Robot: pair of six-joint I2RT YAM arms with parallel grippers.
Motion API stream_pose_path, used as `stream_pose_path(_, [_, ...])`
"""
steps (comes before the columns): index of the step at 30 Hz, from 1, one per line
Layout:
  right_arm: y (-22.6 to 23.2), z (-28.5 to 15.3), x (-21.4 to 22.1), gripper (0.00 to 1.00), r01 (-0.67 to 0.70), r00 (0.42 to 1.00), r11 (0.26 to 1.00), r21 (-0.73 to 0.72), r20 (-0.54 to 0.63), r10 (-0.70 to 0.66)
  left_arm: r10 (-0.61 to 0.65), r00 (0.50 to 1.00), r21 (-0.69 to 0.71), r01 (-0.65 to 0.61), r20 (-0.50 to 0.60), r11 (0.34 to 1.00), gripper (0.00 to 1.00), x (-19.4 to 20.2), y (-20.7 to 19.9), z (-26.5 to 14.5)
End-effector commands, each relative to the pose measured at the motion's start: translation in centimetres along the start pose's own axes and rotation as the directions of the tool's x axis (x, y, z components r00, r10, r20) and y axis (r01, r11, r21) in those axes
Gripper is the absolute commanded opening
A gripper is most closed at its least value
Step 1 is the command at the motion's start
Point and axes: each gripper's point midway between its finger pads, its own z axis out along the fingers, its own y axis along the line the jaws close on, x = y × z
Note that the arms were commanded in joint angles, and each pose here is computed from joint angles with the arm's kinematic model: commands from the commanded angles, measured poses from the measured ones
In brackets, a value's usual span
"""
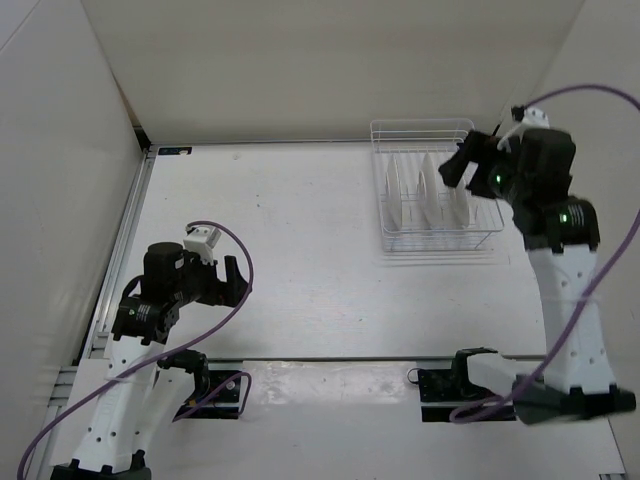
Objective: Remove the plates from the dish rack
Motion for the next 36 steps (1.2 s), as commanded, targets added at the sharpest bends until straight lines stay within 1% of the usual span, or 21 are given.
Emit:
stream_pose_path(1, [-0.5,4.1,-1.8,0.9,0.033,0.997,0.998,0.046,-0.074,-0.029,0.012,1.0,0.028,-0.013,0.007,1.0,1.0,-0.3,-0.7,-0.3])
stream_pose_path(2, [-0.6,4.5,-2.6,0.9,0.04,0.998,0.998,0.053,-0.053,-0.037,0.013,1.0,0.024,-0.013,0.003,1.0,1.0,-0.2,-0.6,-0.3])
stream_pose_path(3, [-1.8,4.8,-3.2,0.9,0.049,0.999,0.992,0.117,-0.029,-0.046,0.018,1.0,0.027,-0.018,0.004,0.999,1.0,-0.2,-0.6,-0.3])
stream_pose_path(4, [-2.4,5.8,-3.1,0.9,0.056,0.998,0.989,0.139,-0.036,-0.052,0.018,1.0,0.02,-0.018,0.003,1.0,1.0,-0.2,-0.5,-0.3])
stream_pose_path(6, [-3.2,6.2,-4.9,0.9,0.061,0.998,0.98,0.187,0.018,-0.066,0.019,1.0,0.017,-0.019,0.005,1.0,1.0,-0.1,-0.5,-0.3])
stream_pose_path(7, [-4.0,7.5,-4.7,0.9,0.07,0.997,0.972,0.222,-0.004,-0.071,0.02,1.0,0.014,-0.02,0.006,1.0,1.0,-0.2,-0.4,-0.3])
stream_pose_path(10, [-6.1,8.7,-5.6,0.9,0.087,0.996,0.948,0.306,0.008,-0.094,0.015,1.0,0.012,-0.015,-0.004,1.0,1.0,0.0,-0.4,-0.2])
stream_pose_path(11, [-6.8,9.7,-5.3,0.9,0.101,0.994,0.942,0.321,-0.002,-0.106,0.015,1.0,0.01,-0.015,-0.003,1.0,1.0,0.0,-0.3,-0.2])
stream_pose_path(13, [-8.6,10.5,-4.3,0.83,0.096,0.995,0.925,0.368,-0.021,-0.095,0.015,1.0,0.012,-0.015,-0.004,1.0,1.0,0.0,-0.4,-0.3])
stream_pose_path(14, [-8.8,10.9,-4.1,0.73,0.089,0.996,0.924,0.372,-0.024,-0.087,0.013,1.0,0.012,-0.013,-0.004,1.0,1.0,0.0,-0.4,-0.2])
stream_pose_path(15, [-9.0,11.5,-4.0,0.71,0.081,0.997,0.929,0.362,-0.018,-0.08,0.015,1.0,0.006,-0.015,-0.003,1.0,1.0,0.0,-0.3,-0.2])
stream_pose_path(16, [-9.4,11.9,-3.7,0.71,0.07,0.998,0.929,0.364,-0.026,-0.065,0.02,1.0,0.007,-0.02,0.019,1.0,1.0,-0.5,-0.3,-0.2])
stream_pose_path(17, [-10.0,13.0,-2.9,0.71,0.074,0.997,0.927,0.368,-0.058,-0.056,0.014,1.0,0.001,-0.014,-0.001,1.0,1.0,-0.1,-0.2,-0.2])
stream_pose_path(18, [-10.3,13.0,-3.3,0.71,0.072,0.997,0.924,0.374,-0.059,-0.054,0.013,1.0,0.001,-0.013,-0.004,1.0,1.0,0.0,-0.2,-0.2])
stream_pose_path(20, [-11.2,14.8,-2.1,0.71,0.06,0.995,0.922,0.382,-0.101,-0.023,0.013,1.0,-0.002,-0.013,-0.005,1.0,1.0,-0.1,-0.1,-0.2])
stream_pose_path(22, [-11.6,15.6,-1.8,0.67,0.055,0.993,0.922,0.383,-0.118,-0.01,0.015,1.0,-0.008,-0.015,-0.002,1.0,1.0,0.0,0.0,-0.2])
stream_pose_path(23, [-12.7,16.0,-1.8,0.66,0.038,0.992,0.92,0.389,-0.122,0.011,0.011,1.0,-0.01,-0.011,-0.004,1.0,1.0,0.0,0.0,-0.3])
stream_pose_path(25, [-12.7,17.0,-1.2,0.64,0.039,0.99,0.934,0.355,-0.14,0.012,0.013,1.0,-0.012,-0.013,-0.006,1.0,1.0,0.0,0.0,-0.2])
stream_pose_path(31, [-13.9,18.7,-0.7,0.63,0.033,0.993,0.936,0.351,-0.121,0.01,0.009,1.0,-0.012,-0.009,-0.017,1.0,1.0,0.1,0.1,-0.1])
stream_pose_path(33, [-14.1,19.3,-0.7,0.56,0.035,0.992,0.94,0.338,-0.125,0.008,0.006,1.0,-0.012,-0.006,-0.021,1.0,1.0,0.2,0.1,0.0])
stream_pose_path(36, [-13.5,20.4,-0.8,0.55,0.035,0.993,0.957,0.287,-0.122,0.0,0.009,1.0,-0.015,-0.009,-0.017,1.0,1.0,0.2,0.1,-0.1])
